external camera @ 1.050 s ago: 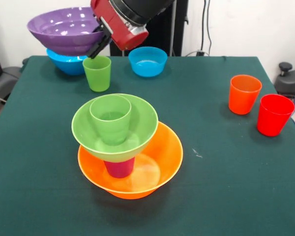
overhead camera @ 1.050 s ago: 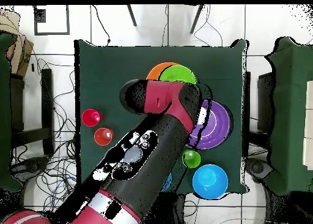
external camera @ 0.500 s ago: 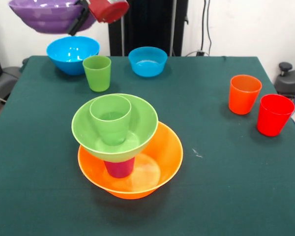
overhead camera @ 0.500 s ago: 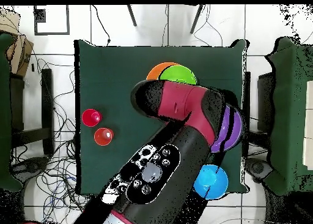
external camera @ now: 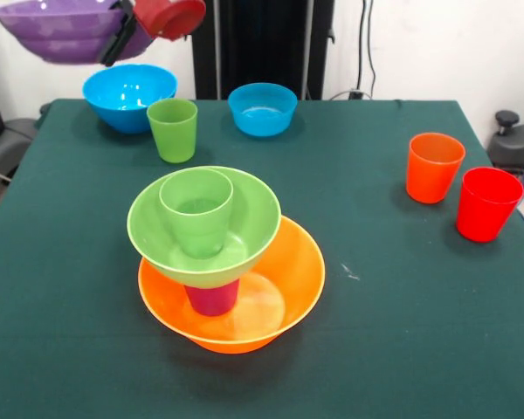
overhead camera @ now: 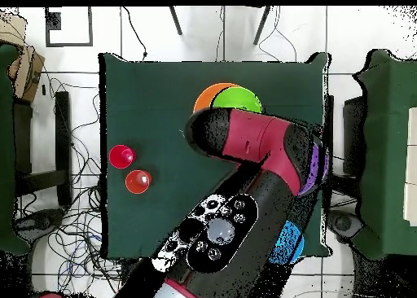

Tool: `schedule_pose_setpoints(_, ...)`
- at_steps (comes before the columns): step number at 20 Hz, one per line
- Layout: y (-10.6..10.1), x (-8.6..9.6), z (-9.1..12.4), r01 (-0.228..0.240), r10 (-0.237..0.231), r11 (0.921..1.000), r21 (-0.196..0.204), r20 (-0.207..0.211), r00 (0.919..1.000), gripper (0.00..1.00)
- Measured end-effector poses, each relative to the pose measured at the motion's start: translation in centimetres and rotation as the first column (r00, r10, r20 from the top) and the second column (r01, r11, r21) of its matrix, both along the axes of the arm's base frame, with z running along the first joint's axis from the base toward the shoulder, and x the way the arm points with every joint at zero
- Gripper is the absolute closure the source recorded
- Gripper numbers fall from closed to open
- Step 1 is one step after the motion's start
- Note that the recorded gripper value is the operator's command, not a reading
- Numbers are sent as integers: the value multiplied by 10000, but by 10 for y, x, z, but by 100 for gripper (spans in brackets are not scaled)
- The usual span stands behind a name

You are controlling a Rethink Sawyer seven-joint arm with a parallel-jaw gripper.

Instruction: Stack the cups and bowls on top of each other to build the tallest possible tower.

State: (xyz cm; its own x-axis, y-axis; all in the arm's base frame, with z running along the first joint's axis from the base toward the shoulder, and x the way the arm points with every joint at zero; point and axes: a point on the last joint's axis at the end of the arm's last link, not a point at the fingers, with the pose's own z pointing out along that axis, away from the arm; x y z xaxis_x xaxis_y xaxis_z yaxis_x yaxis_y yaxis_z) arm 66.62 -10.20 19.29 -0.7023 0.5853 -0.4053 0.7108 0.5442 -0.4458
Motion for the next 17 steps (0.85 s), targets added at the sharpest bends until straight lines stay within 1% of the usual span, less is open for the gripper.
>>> schedule_pose_setpoints(2, -1, 1, -4, -86, 86, 10000, -15, 63, 9999, 100)
schedule_pose_setpoints(3, -1, 4, -11, -240, 240, 9997, 11, 178, 9996, 100)
schedule_pose_setpoints(4, 0, 5, -14, -287, 287, 9996, 33, 214, 9994, 100)
schedule_pose_setpoints(9, -2, 8, -32, -504, 502, 9987, 60, 310, 9983, 100)
schedule_pose_setpoints(13, -2, 7, -42, -572, 572, 9984, 33, 224, 9981, 100)
schedule_pose_setpoints(17, -2, 6, -47, -580, 580, 9983, 28, 138, 9982, 100)
